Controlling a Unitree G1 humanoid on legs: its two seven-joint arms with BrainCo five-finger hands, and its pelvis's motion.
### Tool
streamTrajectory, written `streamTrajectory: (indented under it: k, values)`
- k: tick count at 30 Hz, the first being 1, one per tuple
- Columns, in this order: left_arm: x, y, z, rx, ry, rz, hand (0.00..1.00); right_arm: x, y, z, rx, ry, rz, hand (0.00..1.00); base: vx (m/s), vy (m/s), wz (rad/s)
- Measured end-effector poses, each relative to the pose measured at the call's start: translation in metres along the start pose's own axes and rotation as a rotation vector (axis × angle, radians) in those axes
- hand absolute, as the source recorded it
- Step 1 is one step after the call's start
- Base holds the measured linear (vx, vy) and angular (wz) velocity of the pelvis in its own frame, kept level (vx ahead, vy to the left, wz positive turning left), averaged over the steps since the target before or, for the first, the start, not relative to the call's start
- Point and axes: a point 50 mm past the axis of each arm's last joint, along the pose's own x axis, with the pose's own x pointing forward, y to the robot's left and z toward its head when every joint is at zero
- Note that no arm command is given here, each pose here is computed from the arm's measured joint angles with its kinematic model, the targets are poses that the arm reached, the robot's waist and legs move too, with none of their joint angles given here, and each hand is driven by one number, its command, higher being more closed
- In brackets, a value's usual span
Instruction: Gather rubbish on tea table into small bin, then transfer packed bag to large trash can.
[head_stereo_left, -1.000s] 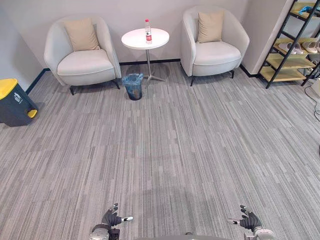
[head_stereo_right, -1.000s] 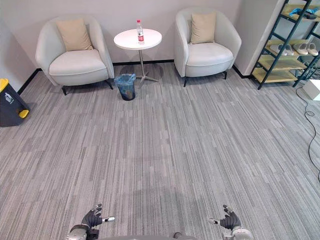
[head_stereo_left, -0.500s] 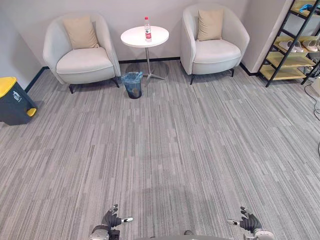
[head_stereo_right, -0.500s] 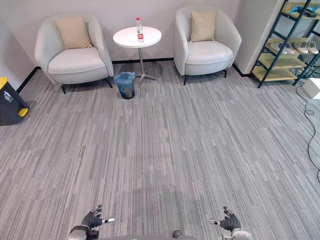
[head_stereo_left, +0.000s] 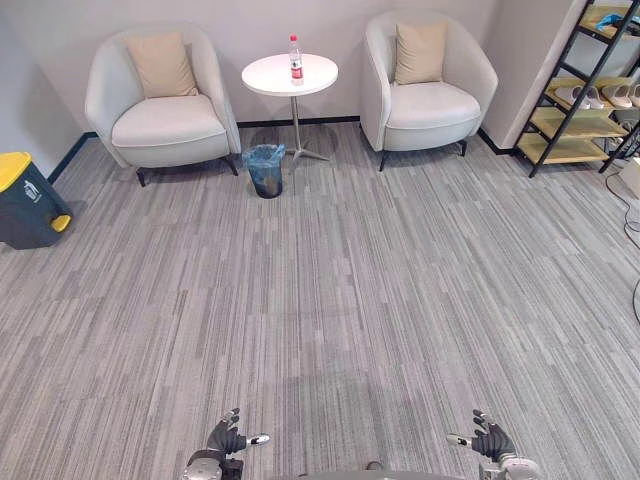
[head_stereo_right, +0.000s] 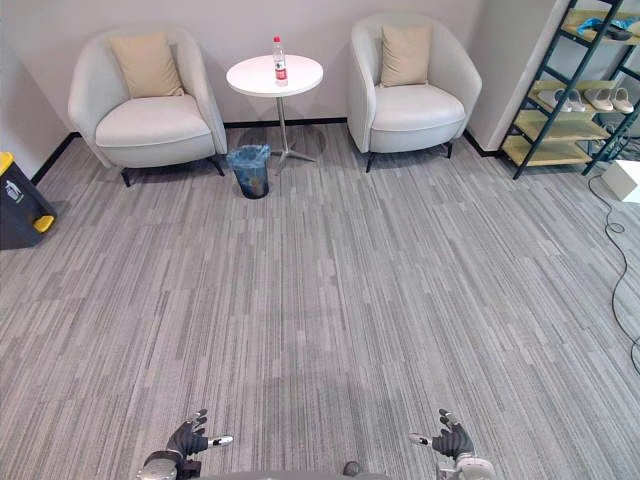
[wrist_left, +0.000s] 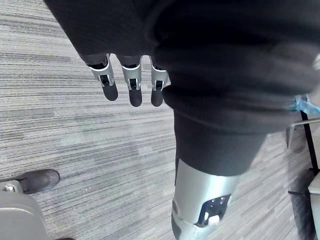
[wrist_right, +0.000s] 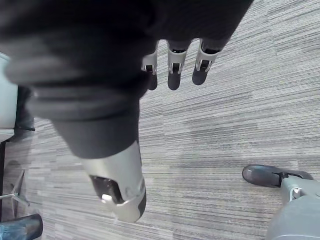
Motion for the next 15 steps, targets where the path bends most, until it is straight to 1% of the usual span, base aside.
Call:
streamTrajectory:
  k: [11, 15]
  values:
    - [0.003, 0.0, 0.014, -0.002, -0.047, 0.013, 0.0, 0.01, 0.004, 0.026, 0.01, -0.066, 0.007, 0.0, 0.06, 0.029, -0.24]
    - [0.006, -0.003, 0.023, 0.005, -0.074, 0.003, 0.0, 0.011, 0.015, 0.029, -0.01, -0.072, 0.041, 0.0, 0.07, 0.071, 0.03]
